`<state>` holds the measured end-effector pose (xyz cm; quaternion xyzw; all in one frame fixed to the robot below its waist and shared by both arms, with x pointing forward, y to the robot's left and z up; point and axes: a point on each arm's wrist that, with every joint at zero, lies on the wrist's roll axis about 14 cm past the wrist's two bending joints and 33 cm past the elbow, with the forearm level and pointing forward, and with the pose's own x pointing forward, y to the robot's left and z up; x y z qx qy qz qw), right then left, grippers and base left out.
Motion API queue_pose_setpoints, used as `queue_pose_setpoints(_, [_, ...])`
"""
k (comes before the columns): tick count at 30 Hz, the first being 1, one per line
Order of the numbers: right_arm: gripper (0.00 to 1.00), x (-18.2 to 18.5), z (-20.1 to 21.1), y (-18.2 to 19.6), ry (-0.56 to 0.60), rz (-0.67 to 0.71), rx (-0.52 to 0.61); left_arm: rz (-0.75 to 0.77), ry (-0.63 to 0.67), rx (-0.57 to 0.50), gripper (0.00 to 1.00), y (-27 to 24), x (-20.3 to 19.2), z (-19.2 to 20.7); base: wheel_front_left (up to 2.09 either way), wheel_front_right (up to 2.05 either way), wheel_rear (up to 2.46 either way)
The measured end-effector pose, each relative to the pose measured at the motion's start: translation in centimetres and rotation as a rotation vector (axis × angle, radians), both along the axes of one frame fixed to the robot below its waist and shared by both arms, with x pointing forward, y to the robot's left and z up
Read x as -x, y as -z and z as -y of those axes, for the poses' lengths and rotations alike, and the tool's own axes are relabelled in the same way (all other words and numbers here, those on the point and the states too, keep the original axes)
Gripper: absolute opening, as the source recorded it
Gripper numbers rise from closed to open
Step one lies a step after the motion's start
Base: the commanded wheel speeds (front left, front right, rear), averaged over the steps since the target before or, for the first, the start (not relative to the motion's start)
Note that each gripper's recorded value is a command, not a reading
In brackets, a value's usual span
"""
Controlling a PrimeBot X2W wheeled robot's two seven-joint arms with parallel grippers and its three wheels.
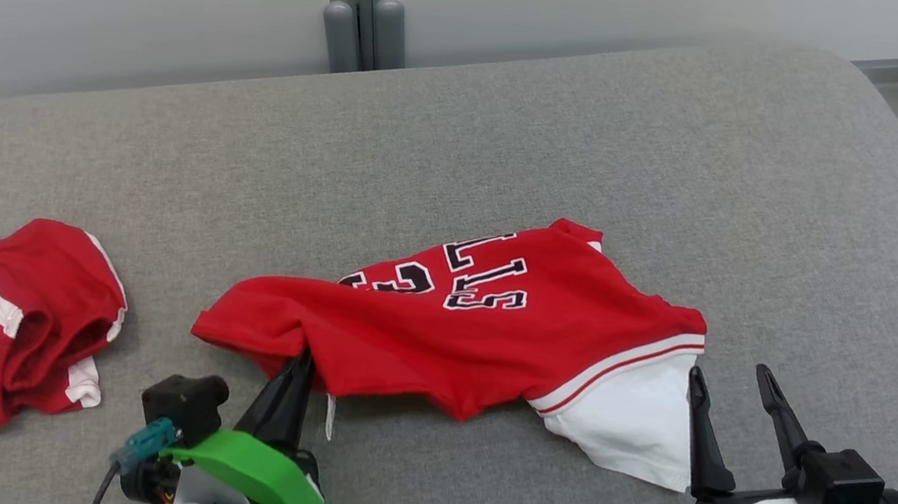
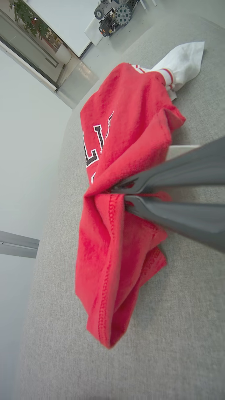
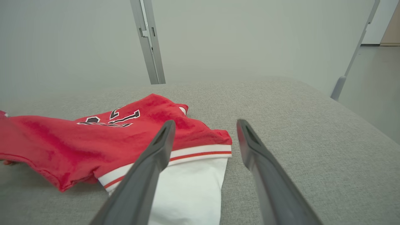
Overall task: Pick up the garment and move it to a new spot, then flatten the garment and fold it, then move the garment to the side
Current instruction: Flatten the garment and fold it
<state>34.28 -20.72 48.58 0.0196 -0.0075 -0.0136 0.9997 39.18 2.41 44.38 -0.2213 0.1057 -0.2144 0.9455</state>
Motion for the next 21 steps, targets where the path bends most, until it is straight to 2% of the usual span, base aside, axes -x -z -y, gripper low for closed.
queue_pose_setpoints(4, [1.00,0.2,-0.3,-0.2,-0.010,0.007,-0.003,-0.056,0.010,-0.031,0.00,1.5,2.0,-1.1,0.00,0.00,0.00])
queue_pose_setpoints(12, [1.00,0.0,-2.0,0.0,-0.062,0.004,-0.008,-0.183,-0.009,-0.183,0.00,4.1,5.3,-7.1,0.00,0.00,0.00])
queue_pose_setpoints(20, [1.00,-0.7,-3.7,0.1,-0.118,0.003,-0.011,-0.250,-0.047,-0.241,0.00,3.7,5.9,-10.2,0.00,0.00,0.00])
queue_pose_setpoints(21, [1.00,-0.8,-3.8,0.1,-0.120,0.003,-0.011,-0.261,-0.049,-0.247,0.16,3.8,5.9,-10.2,0.00,0.00,0.00])
